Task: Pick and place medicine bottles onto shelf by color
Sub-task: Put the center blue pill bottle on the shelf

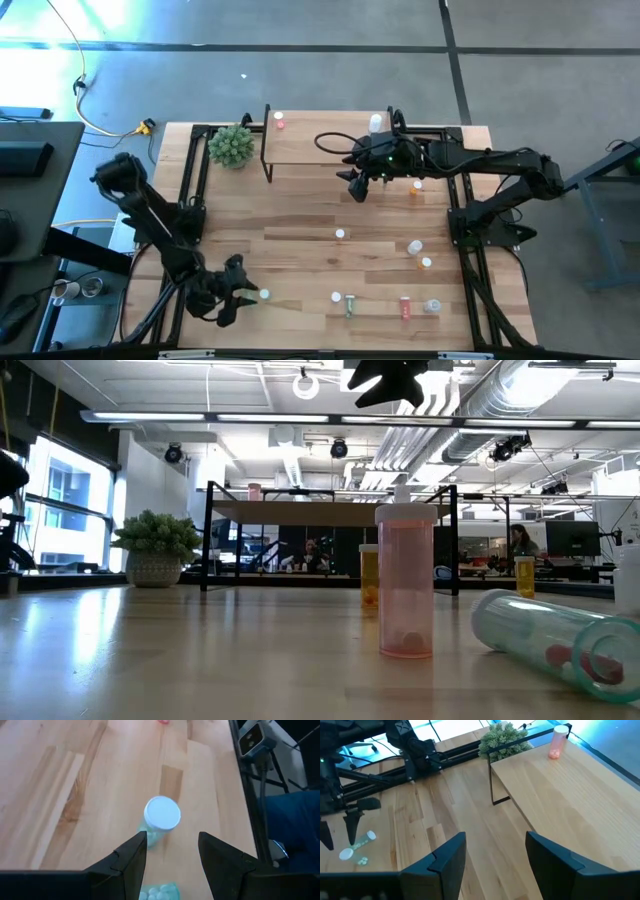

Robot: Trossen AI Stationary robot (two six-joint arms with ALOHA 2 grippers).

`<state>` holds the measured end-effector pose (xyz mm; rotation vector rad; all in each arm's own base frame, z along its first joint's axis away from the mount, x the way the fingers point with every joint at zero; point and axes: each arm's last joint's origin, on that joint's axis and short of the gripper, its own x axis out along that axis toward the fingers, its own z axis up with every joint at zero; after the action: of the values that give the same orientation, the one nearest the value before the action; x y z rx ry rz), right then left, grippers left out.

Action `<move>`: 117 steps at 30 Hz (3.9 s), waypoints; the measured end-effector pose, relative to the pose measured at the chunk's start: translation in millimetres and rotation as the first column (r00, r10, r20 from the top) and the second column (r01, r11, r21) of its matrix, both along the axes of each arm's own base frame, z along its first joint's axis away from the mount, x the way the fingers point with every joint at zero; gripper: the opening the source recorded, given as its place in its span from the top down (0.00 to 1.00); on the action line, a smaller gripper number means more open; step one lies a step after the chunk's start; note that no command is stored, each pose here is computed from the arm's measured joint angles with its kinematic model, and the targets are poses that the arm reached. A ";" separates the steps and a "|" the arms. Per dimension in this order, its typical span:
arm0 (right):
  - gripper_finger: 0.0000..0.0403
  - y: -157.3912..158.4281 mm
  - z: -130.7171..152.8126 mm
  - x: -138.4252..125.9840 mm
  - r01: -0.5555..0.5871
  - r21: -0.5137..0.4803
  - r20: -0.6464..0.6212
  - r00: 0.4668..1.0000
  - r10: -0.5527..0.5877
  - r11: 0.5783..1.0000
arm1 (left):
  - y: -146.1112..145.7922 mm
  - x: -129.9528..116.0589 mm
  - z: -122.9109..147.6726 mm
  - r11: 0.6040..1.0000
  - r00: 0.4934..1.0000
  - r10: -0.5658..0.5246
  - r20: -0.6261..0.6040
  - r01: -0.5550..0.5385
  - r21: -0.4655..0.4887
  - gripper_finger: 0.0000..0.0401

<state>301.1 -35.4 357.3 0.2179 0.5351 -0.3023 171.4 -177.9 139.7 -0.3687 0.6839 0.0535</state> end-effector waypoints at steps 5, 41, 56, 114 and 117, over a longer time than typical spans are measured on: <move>0.51 0.0 -0.1 0.0 0.000 0.000 0.000 1.000 0.000 1.000 | -4.6 4.5 -12.4 1.000 1.000 0.010 0.002 -0.010 0.010 0.58; 0.51 0.0 0.6 0.4 0.000 -0.001 0.009 1.000 0.000 1.000 | -2.2 23.1 -45.1 0.995 0.997 0.083 0.006 -0.083 0.053 0.78; 0.51 1.5 0.7 0.9 -0.135 0.026 0.013 0.991 0.135 0.991 | 17.6 47.2 -27.0 0.990 0.992 0.109 0.064 -0.115 0.085 0.78; 0.41 -1.0 -56.2 52.8 -0.461 -0.199 -0.179 0.885 0.430 0.865 | 244.2 144.2 95.6 0.900 0.994 0.096 -0.049 -0.065 0.431 0.78; 0.41 -1.6 -60.3 57.2 -0.460 -0.202 -0.177 0.886 0.430 0.865 | 244.8 144.1 95.6 0.900 0.994 0.098 -0.049 -0.068 0.431 0.78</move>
<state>358.3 -36.9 297.0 -0.1637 0.6520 0.0759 315.5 66.9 235.4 0.0312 0.7035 0.2957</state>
